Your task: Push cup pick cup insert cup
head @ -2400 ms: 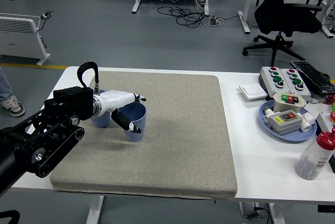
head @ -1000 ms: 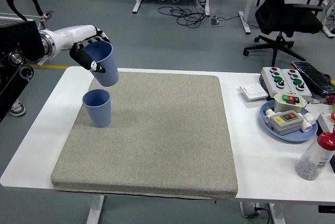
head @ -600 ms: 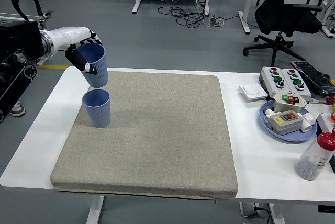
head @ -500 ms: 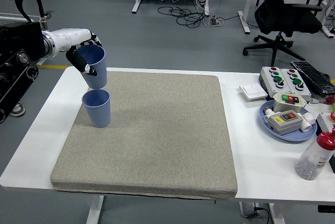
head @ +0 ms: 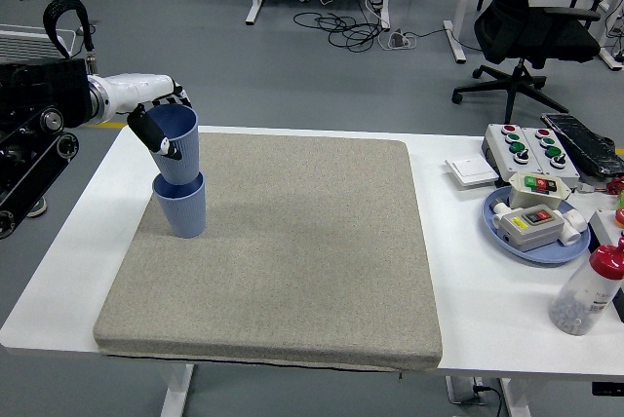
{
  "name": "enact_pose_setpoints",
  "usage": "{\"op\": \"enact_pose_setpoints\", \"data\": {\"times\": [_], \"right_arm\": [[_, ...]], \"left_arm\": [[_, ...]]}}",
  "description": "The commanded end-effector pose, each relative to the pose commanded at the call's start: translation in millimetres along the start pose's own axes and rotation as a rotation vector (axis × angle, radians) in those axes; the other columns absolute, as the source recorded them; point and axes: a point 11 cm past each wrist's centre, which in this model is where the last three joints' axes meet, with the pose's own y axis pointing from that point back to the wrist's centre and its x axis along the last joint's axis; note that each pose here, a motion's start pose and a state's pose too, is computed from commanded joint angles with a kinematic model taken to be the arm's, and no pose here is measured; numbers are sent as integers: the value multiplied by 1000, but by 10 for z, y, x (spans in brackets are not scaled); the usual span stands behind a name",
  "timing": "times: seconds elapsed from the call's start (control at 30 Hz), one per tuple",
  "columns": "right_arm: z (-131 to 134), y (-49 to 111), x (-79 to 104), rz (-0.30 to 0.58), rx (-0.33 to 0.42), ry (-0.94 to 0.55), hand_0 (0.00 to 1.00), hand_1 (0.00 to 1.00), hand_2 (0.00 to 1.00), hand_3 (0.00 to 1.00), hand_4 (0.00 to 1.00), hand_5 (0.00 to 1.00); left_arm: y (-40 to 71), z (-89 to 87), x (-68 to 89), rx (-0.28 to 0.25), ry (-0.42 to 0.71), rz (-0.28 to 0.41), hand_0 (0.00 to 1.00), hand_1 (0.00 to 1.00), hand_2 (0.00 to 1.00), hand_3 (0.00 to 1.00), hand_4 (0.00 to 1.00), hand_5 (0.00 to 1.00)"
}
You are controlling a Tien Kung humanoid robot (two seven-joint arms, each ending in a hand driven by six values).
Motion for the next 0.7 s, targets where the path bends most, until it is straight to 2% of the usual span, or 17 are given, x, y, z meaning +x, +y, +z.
{"op": "enact_pose_setpoints", "data": {"times": [0.47, 0.5, 0.67, 0.7], "right_arm": [[22, -4, -2, 0, -4, 1, 728, 666, 671, 586, 110, 556], [20, -3, -1, 0, -3, 1, 727, 666, 671, 585, 109, 555], [9, -1, 0, 0, -1, 0, 727, 666, 671, 585, 109, 555], [5, -1, 1, 0, 0, 1, 727, 667, 671, 585, 109, 555]], "left_arm": [[-70, -74, -123, 23, -4, -34, 442, 550, 530, 511, 461, 95], [-76, -81, -130, 25, -5, -37, 367, 575, 613, 530, 678, 266], [-108, -120, -164, 26, 1, -46, 367, 575, 613, 530, 678, 266], [-113, -127, -169, 28, 1, -47, 538, 730, 786, 738, 925, 598]]}}
